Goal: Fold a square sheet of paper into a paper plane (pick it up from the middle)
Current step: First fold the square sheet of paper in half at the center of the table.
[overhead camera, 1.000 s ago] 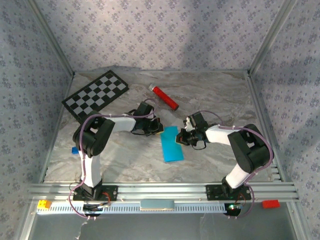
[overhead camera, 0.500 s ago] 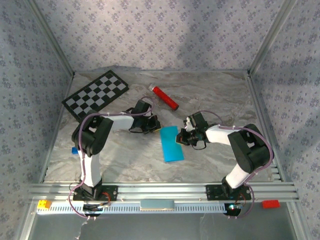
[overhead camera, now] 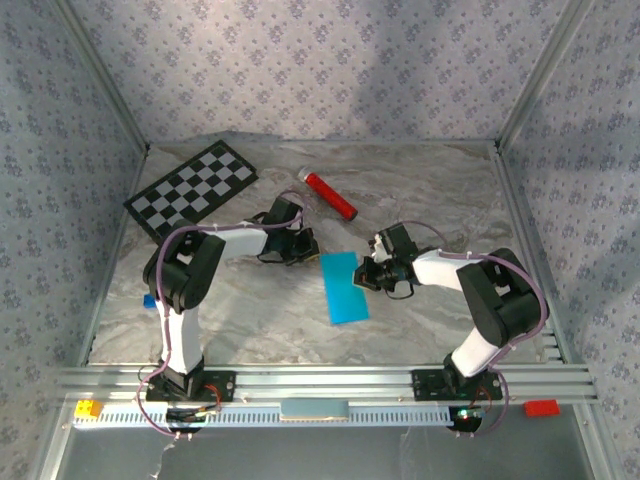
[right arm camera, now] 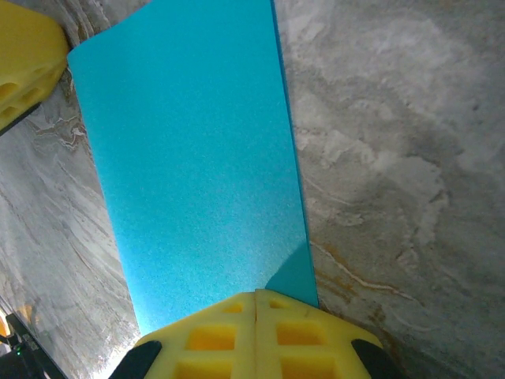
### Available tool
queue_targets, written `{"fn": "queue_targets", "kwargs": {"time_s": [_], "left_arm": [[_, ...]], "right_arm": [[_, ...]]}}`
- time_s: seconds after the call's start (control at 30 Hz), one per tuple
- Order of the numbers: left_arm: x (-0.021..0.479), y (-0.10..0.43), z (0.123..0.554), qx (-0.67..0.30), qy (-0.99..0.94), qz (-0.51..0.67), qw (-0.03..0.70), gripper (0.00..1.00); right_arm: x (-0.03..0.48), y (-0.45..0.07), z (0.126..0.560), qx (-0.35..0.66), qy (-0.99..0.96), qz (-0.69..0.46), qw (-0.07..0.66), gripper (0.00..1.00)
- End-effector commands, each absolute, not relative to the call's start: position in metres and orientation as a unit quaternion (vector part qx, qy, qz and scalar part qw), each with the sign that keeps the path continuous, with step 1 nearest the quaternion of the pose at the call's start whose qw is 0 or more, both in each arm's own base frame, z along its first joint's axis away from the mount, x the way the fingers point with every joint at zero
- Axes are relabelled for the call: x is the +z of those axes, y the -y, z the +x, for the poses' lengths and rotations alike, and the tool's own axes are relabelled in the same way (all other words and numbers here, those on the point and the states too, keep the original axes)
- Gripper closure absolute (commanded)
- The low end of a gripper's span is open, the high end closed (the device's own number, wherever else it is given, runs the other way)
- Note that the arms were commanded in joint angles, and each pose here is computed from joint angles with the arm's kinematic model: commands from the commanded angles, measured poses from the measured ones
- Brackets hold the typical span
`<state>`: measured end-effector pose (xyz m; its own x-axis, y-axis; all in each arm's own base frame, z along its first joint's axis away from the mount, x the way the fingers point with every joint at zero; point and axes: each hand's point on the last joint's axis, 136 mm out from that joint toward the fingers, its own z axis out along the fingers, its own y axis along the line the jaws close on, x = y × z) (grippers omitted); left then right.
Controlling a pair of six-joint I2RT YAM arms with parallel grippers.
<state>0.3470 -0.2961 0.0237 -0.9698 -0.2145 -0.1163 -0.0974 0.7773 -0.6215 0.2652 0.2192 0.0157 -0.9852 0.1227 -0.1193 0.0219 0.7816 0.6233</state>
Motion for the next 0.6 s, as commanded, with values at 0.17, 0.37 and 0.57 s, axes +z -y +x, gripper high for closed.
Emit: {"fn": "queue_targets", "kwargs": {"time_s": [0.17, 0.37, 0.57], "left_arm": [[0.083, 0.302, 0.344, -0.338, -0.93, -0.048, 0.136, 0.93], [0.088, 0.335, 0.295, -0.373, -0.922, 0.002, 0.105, 0.93], [0.066, 0.349, 0.264, -0.386, -0.919, 0.003, 0.08, 0.93]], "right_arm": [[-0.032, -0.176, 0.226, 0.219, -0.973, 0.073, 0.008, 1.0], [-0.033, -0.177, 0.226, 0.219, -0.973, 0.072, 0.007, 1.0], [-0.034, -0.177, 0.225, 0.22, -0.973, 0.071, 0.005, 1.0]]}}
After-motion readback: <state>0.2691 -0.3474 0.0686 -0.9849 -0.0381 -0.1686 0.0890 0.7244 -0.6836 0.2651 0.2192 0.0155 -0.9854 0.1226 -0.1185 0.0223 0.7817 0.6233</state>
